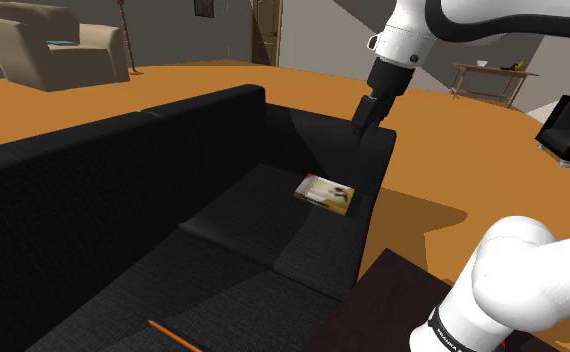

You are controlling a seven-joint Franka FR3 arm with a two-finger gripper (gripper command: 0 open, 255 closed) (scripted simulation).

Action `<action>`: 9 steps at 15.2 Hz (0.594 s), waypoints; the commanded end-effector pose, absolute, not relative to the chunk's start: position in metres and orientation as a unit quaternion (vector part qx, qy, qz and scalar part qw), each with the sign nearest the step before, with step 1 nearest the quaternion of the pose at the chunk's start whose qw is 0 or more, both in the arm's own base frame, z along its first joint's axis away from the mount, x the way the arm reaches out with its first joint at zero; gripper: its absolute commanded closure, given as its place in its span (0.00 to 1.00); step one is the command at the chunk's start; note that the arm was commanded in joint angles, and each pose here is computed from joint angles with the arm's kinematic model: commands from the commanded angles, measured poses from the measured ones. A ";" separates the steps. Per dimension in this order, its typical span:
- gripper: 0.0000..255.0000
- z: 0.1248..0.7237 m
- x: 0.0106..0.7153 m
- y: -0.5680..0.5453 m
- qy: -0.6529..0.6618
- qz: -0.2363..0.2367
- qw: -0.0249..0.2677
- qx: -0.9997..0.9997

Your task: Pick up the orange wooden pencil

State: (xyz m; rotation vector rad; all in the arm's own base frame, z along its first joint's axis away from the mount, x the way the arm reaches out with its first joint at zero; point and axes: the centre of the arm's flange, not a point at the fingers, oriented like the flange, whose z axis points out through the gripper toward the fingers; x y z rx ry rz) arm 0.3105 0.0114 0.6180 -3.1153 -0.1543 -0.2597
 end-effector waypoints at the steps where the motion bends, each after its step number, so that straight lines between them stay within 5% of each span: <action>1: 0.00 0.618 0.311 0.011 -0.049 -0.083 0.006 -0.995; 9: 0.00 0.558 0.342 0.100 -0.071 -0.071 -0.017 -0.995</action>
